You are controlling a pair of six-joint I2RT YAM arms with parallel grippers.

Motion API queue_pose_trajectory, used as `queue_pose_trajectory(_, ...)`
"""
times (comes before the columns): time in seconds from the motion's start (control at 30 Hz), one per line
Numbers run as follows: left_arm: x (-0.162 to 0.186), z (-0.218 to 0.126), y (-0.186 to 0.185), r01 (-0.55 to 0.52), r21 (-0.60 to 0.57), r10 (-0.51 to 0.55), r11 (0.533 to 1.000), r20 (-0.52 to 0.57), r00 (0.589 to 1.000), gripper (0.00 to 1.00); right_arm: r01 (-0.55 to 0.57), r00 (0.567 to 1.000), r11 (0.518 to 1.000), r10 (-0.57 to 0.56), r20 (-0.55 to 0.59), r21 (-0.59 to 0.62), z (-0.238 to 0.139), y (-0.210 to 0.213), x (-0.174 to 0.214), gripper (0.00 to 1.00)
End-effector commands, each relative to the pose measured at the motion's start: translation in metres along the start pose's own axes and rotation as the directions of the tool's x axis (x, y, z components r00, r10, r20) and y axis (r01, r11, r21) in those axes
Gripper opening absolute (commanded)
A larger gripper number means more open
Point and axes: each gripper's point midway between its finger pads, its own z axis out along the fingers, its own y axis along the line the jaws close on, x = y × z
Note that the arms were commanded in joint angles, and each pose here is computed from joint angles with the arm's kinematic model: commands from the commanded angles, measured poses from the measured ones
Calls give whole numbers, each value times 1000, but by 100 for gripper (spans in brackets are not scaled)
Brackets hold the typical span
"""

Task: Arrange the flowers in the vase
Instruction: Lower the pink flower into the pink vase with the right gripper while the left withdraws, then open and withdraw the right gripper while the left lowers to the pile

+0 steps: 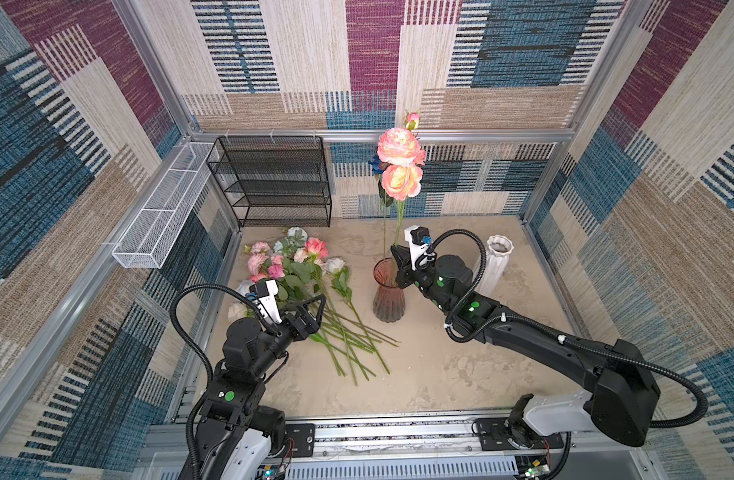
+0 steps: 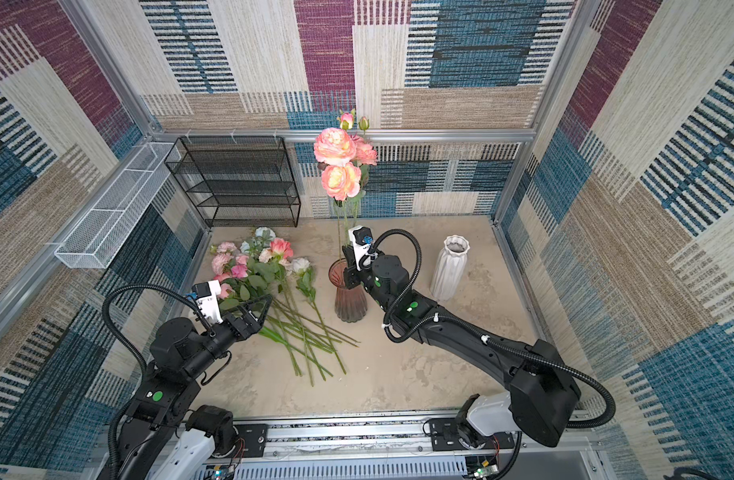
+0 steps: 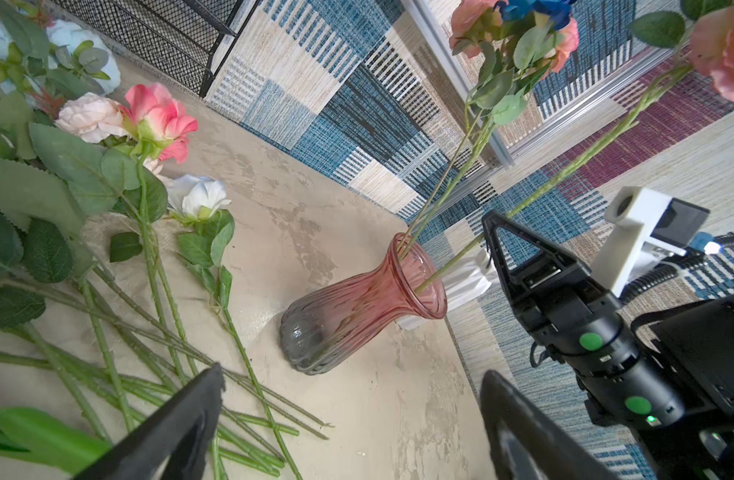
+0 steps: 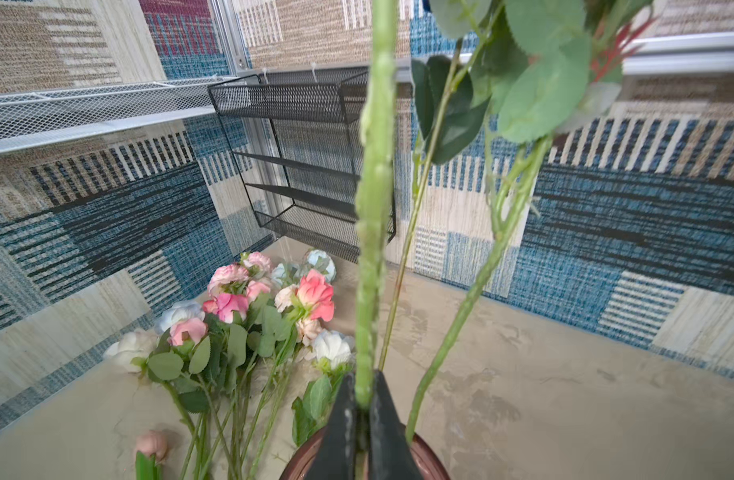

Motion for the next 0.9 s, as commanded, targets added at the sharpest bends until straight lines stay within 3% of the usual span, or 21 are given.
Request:
queue_pose_trajectory(0.0, 2, 3, 7, 22, -28, -22, 999, -6, 1000, 98, -81, 997, 996, 80, -22, -31, -3, 5, 3, 29)
queue_pose_trajectory(0.1, 5, 4, 13, 33, -59, -34, 998, -20, 999, 98, -116, 992, 992, 113, -58, -49, -10, 8, 9, 53)
queue_pose_trajectory(0.27, 9, 8, 19, 53, -83, -57, 995, -42, 997, 97, -167, 984, 983, 160, -84, -80, -24, 12, 10, 64)
queue_pose_trajectory(0.53, 22, 14, 49, 93, -234, -115, 968, -83, 990, 96, -239, 970, 965, 234, -64, -104, -60, 10, -1, 71)
queue_pose_trajectory(0.67, 38, 22, 78, 110, -358, -171, 927, -143, 975, 81, -264, 964, 958, 259, -59, -114, -78, 8, -3, 70)
queue_pose_trajectory(0.73, 48, 30, 86, 120, -378, -199, 918, -175, 964, 72, -273, 962, 955, 268, -61, -114, -85, 7, -2, 68)
queue_pose_trajectory(0.87, 64, 52, 101, 162, -395, -263, 904, -215, 940, 64, -283, 959, 954, 279, -49, -103, -97, 2, -3, 63)
